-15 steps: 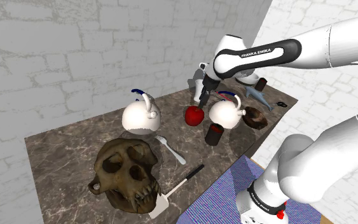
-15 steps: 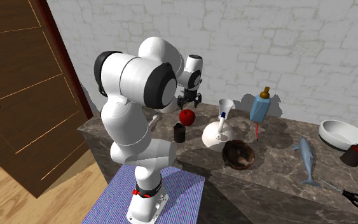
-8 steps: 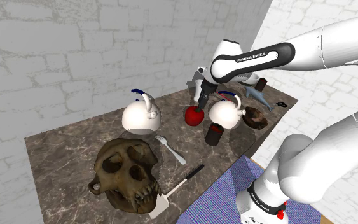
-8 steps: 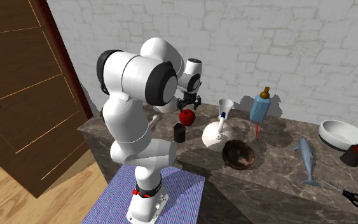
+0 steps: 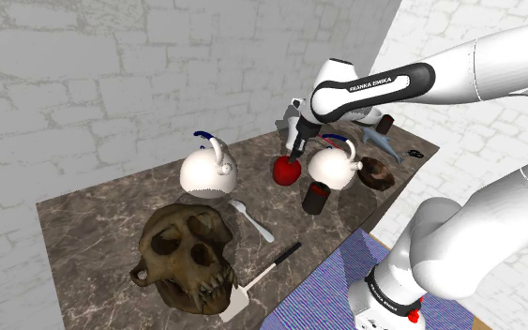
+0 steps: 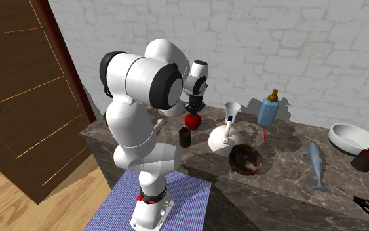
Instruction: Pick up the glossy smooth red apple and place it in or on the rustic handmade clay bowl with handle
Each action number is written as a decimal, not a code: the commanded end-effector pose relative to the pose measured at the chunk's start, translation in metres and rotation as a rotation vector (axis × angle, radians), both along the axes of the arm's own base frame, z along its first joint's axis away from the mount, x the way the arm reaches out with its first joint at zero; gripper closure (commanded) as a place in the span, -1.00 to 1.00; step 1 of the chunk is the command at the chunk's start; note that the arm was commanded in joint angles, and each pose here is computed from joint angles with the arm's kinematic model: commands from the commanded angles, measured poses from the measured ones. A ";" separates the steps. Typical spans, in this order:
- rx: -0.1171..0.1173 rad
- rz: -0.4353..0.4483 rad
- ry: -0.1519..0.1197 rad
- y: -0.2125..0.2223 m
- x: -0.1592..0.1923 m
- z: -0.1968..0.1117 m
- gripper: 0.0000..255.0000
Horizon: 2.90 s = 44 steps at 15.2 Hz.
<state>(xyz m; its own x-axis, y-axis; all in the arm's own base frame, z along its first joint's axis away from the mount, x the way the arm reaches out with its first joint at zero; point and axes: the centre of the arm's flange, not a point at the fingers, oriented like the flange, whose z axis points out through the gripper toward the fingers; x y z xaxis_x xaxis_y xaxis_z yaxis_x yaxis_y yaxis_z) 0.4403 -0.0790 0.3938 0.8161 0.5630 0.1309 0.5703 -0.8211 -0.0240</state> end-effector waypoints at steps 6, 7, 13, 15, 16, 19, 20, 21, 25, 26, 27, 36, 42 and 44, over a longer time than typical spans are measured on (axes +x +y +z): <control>0.000 0.000 0.000 0.000 0.000 0.005 1.00; 0.000 0.000 0.000 0.000 0.000 0.010 1.00; 0.000 0.000 0.000 0.000 0.000 0.042 1.00; 0.000 0.000 0.000 0.000 0.000 0.053 1.00; 0.000 0.000 0.000 0.000 0.000 0.058 1.00; 0.000 0.000 0.000 0.000 0.000 0.074 1.00; 0.000 0.000 0.000 0.000 0.000 0.079 1.00; 0.000 0.000 0.000 0.000 0.000 0.084 1.00; 0.000 0.000 0.000 0.000 0.000 0.106 1.00; 0.000 0.000 0.000 0.000 0.000 0.111 1.00; 0.000 0.000 0.000 0.000 0.000 0.116 1.00; 0.000 0.000 0.000 0.000 0.000 0.164 1.00; 0.000 0.000 0.000 -0.043 -0.029 0.181 1.00; 0.000 0.000 0.000 -0.064 -0.044 0.185 1.00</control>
